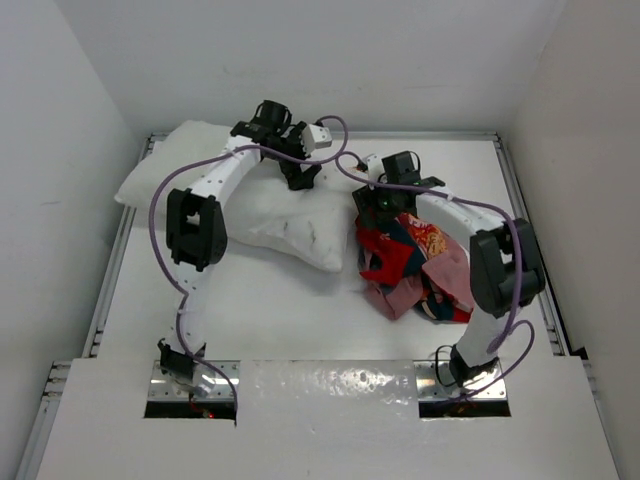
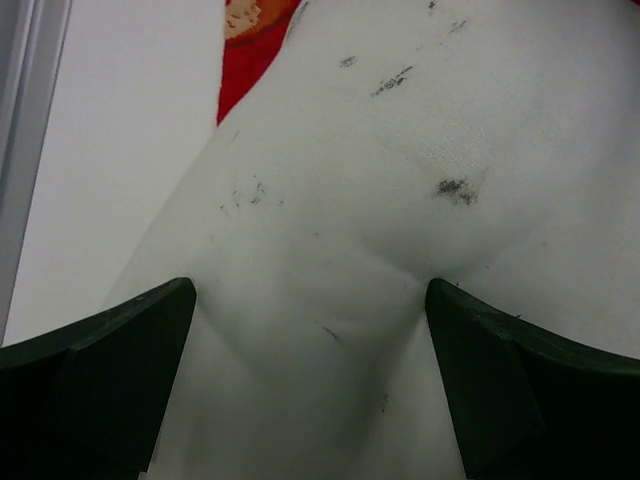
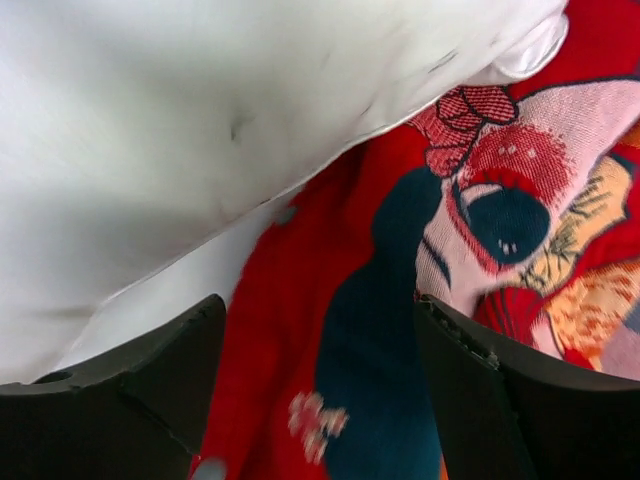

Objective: Put the pillow into the pillowcase

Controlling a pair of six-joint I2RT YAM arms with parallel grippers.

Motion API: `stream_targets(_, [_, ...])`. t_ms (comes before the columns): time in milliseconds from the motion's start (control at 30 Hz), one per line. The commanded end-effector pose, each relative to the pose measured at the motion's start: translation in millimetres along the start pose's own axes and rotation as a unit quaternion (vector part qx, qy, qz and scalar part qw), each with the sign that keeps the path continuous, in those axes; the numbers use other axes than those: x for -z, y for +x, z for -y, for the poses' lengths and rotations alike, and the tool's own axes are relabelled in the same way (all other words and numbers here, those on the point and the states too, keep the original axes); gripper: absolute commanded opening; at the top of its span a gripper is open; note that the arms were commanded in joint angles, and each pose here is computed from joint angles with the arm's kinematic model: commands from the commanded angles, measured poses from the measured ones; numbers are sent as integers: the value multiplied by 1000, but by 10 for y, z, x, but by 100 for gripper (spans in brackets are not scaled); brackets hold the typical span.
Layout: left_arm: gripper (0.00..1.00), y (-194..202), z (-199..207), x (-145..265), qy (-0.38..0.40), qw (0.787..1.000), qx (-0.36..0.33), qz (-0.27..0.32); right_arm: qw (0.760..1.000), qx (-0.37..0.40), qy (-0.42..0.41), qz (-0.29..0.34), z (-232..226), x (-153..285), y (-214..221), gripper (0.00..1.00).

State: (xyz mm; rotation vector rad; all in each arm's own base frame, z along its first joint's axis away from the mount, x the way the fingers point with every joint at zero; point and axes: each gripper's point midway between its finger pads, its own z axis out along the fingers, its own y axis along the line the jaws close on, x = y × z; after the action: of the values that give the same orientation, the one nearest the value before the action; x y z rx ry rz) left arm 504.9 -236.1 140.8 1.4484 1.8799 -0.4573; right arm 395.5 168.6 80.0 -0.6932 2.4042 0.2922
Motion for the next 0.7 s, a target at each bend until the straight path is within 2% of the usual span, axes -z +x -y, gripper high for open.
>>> stream_targets(0, [100,-90,-84,-115,17,999,-36,23,1000,-3,26,18,135,-232,3,73])
stream_targets(100, [100,399,-17,-297,18,998,-36,-44,997,-29,69,9,323,-391,167,59])
stream_targets(133, [82,656,75,-349,25,996,-27,-79,996,-36,77,6,374,-420,191,51])
stream_targets(167, [68,755,109,-356,28,995,-25,-91,995,-56,83,7,444,-438,179,25])
stream_targets(200, [53,807,152,-341,31,994,-19,-100,993,-68,96,3,518,-467,217,12])
stream_targets(233, [10,913,246,-343,42,993,-7,-113,992,-79,100,6,564,-469,215,3])
stream_targets(267, [0,973,286,-316,42,991,7,-124,989,-98,106,11,657,-458,220,0])
stream_targets(367, [0,985,307,-70,37,991,52,-113,985,-124,113,28,792,-340,156,0])
stream_targets(467, [0,727,124,413,3,994,94,-62,981,-126,124,81,856,14,-153,0])
stream_targets(500, [0,524,92,655,-16,996,81,-42,981,-122,114,96,816,104,-246,0])
stream_targets(567, [0,446,121,854,-30,997,51,-42,978,-121,109,131,764,346,-410,0])
stream_targets(667, [0,307,385,1148,-30,998,-7,-55,970,-124,98,186,700,643,-719,0])
